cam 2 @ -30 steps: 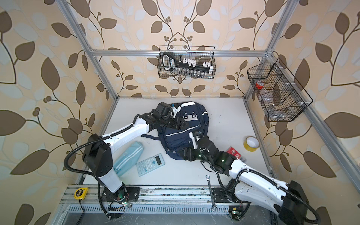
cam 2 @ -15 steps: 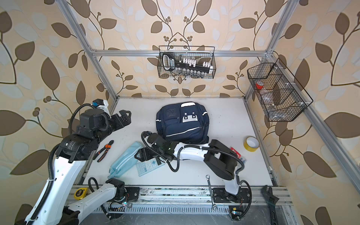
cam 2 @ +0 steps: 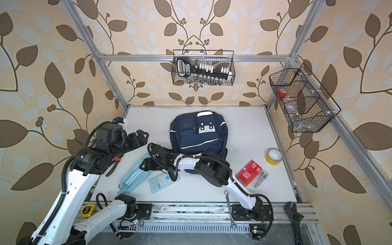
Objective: Pack books, pencil case, and school supplies into a backpack
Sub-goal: Pick up the pencil pouch from the bottom-left of the table.
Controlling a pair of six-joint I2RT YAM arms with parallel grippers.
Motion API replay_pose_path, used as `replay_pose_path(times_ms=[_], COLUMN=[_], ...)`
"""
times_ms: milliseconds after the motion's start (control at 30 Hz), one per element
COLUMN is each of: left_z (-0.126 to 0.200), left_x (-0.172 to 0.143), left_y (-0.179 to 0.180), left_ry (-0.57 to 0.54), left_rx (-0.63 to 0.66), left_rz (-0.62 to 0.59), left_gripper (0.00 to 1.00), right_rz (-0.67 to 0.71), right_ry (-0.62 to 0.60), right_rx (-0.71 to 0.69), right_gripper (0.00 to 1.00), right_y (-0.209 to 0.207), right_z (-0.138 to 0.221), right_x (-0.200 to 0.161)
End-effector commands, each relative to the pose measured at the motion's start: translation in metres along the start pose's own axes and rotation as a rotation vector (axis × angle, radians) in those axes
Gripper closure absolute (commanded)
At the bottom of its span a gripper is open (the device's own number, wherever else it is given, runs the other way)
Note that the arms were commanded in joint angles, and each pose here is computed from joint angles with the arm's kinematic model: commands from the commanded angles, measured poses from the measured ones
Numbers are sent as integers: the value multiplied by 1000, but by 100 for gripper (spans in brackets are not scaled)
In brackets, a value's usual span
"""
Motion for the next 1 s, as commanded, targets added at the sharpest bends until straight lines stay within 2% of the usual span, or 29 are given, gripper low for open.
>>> replay_pose_path(times_ms=[0, 33, 100, 167, 267, 333, 400, 467, 533, 600, 667, 700, 800, 967], left_z=[-3, -2, 1, 7, 20, 25, 22, 7, -19, -42, -59, -67, -91, -138], left_x=[1, 2, 5, 9, 16, 20, 19, 11, -4, -20, -40, -54, -91, -136], left_y=[-1, -1, -3, -6, -10, -11, -14, -20, -26, -35, -56, -73, -123, -179], left_ry=[1, -2, -11, -26, -62, -77, -62, -2, 104, 210, 262, 282, 348, 429], left_rx=[-14, -12, -14, -21, -37, -34, -51, -107, -181, -261, -339, -367, -401, -427], left_rz=[-4, -8, -16, -24, -39, -47, -54, -65, -56, -52, -110, -179, -363, -544], left_gripper=[14, 15, 15, 15, 13, 11, 11, 19, 27, 29, 23, 19, 15, 14], right_rz=[-58, -55, -37, 0, 99, 147, 136, 65, -9, -74, -140, -169, -246, -358], right_ry=[-26, -37, -58, -103, -226, -350, -464, -582, -693, -790, -883, -926, -984, -999], right_rx=[-13, -19, -18, 5, -35, -127, -230, -304, -394, -471, -523, -552, -642, -704], right_gripper=[65, 80, 100, 100, 100, 100, 100, 100, 100, 100, 100, 100, 100, 100], right_y=[-16, -16, -9, 8, 41, 59, 62, 49, 28, 4, -16, -25, -51, -86], right_z=[-6, -5, 2, 19, 73, 130, 192, 263, 336, 402, 462, 489, 543, 585], right_x=[17, 25, 44, 69, 111, 137, 153, 164, 163, 156, 144, 135, 111, 73])
Point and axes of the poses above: each gripper's point midway between its finger pads, its own z axis back along the fingers, its own y axis along the line the jaws close on, x = y × z, the point moved 6 cm from there along z, back along the fingers, and after that the axes turned 6 degrees about z, right-handed, at the moved point
